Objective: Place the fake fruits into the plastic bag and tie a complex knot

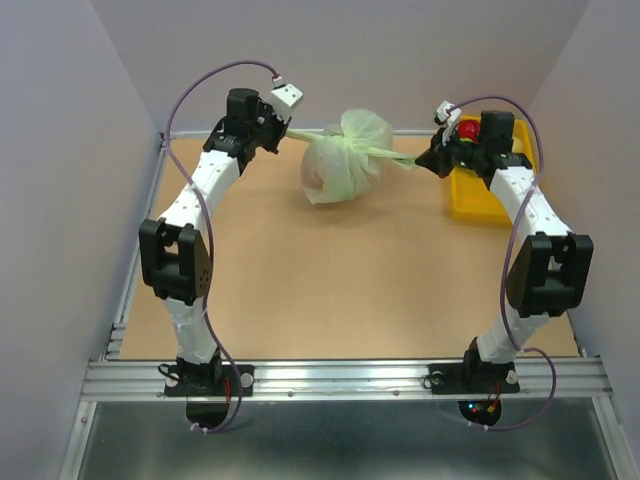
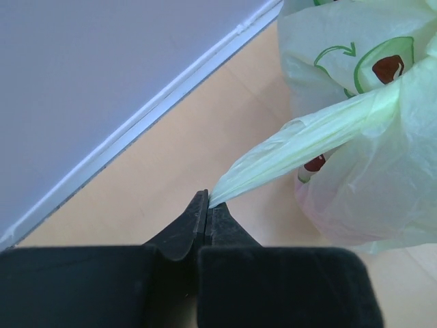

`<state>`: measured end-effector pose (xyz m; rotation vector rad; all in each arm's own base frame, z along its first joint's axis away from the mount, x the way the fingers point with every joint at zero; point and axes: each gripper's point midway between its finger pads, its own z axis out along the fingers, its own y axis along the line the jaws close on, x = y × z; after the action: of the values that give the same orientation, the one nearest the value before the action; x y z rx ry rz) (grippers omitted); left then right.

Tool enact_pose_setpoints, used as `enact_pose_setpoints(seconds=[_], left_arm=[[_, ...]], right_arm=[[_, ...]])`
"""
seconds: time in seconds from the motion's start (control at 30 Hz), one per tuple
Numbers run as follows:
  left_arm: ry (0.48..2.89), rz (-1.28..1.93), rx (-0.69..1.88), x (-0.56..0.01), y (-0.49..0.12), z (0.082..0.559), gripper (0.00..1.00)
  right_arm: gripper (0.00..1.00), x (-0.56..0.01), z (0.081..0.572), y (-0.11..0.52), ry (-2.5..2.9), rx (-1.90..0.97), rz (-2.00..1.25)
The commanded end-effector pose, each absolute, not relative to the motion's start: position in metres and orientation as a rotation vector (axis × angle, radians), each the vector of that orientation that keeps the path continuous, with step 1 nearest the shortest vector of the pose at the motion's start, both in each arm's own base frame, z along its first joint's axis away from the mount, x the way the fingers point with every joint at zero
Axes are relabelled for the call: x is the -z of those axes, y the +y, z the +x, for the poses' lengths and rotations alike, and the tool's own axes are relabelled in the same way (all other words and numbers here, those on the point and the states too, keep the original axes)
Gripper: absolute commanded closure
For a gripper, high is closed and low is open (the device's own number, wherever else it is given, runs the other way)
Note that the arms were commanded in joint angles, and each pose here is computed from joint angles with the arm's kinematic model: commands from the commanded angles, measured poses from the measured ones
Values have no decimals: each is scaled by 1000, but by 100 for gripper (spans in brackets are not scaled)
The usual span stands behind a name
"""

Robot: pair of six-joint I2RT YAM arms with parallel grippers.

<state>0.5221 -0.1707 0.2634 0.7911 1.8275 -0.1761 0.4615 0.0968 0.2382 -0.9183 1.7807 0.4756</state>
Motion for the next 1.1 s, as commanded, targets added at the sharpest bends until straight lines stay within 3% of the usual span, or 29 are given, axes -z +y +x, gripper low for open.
enact_pose_setpoints(seconds=[0.0, 0.33, 0.37, 0.4, 0.43, 0.47, 0.5, 0.57, 0.6, 0.63, 0.8, 1.07], left_arm=[[1902, 577, -37, -248, -99, 578, 100], [1948, 490, 40, -189, -88, 624, 100], [1945, 483, 44, -189, -88, 625, 98], [1942, 479, 44, -192, -86, 626, 88], [1932, 478, 52, -197, -87, 626, 68], [1921, 476, 58, -209, -86, 623, 59], [1913, 465, 61, -217, -84, 621, 41], [1919, 449, 54, -233, -79, 613, 24], [1908, 438, 43, -250, -77, 607, 8], [1903, 414, 26, -264, -71, 604, 2], [1986, 335, 63, -298, -61, 556, 1], [2047, 376, 173, -300, -70, 459, 1]], right_arm=[[100, -219, 505, 80, 1892, -431, -752], [100, -139, 546, 108, 2025, -483, -701], [91, -139, 548, 108, 2034, -478, -682], [81, -140, 548, 108, 2035, -483, -672], [71, -144, 549, 108, 2030, -482, -666], [45, -154, 548, 107, 2018, -474, -655], [36, -164, 547, 107, 2003, -466, -651], [12, -178, 542, 104, 1995, -444, -629], [2, -203, 536, 101, 1962, -415, -609], [0, -212, 532, 100, 1954, -404, -601], [0, -268, 483, 84, 1913, -326, -535], [0, -270, 402, 74, 2033, -380, -410]])
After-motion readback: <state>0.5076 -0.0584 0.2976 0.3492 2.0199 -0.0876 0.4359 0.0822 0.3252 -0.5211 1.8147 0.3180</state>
